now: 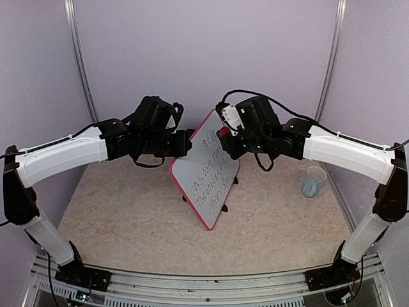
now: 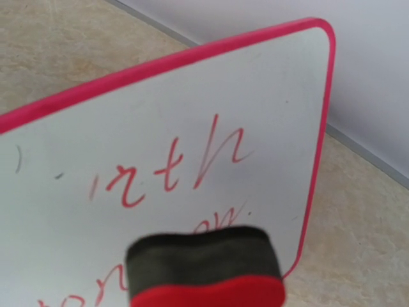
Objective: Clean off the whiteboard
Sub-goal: Erase the whiteboard at the center of the board.
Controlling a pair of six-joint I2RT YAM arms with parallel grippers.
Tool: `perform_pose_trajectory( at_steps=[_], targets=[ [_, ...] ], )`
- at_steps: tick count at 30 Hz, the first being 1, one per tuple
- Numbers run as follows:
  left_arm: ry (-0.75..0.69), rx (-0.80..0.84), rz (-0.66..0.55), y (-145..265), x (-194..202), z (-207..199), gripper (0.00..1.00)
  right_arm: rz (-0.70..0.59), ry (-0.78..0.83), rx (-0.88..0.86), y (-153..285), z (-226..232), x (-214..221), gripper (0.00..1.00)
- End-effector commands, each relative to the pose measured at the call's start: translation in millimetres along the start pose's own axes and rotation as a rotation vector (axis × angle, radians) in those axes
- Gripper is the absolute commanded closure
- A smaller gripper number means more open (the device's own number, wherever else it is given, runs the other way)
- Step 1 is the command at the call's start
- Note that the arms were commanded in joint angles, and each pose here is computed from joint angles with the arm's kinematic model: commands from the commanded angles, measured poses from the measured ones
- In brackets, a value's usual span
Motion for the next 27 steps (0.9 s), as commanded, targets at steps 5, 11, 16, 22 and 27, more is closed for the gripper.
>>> perform_pose_trajectory(
  at_steps=[5, 11, 16, 22, 27],
  targets=[
    [-0.066, 0.026, 0.061, 5, -5, -1, 1.0, -0.067, -0.009, -0.054, 4, 1, -9, 0.71],
    [-0.09, 0.067, 0.129, 11, 2, 3, 1.0, -0.063, 0.013, -0.09, -7, 17, -6, 0.71],
    [-0.102, 0.11, 0.148, 17, 5, 4, 1.0, -0.067, 0.045, -0.116, -16, 37, -10, 0.71],
    [-0.103, 0.12, 0.133, 19, 8, 8, 1.0, -0.058, 0.069, -0.108, -32, 54, -17, 0.71],
    [-0.128, 0.143, 0.131, 18, 14, 10, 1.0, -0.054, 0.062, -0.085, -44, 57, -20, 0.71]
  ],
)
Point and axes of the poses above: each gripper's point midway between its finger pads, its own y axis back along the fingers, its own z axis along the line the jaws close on, x = y × z, the point moved 7 cm from there along y, back along the fingers, and after that the axes turned 12 degrees about y, right-handed, at the moved point
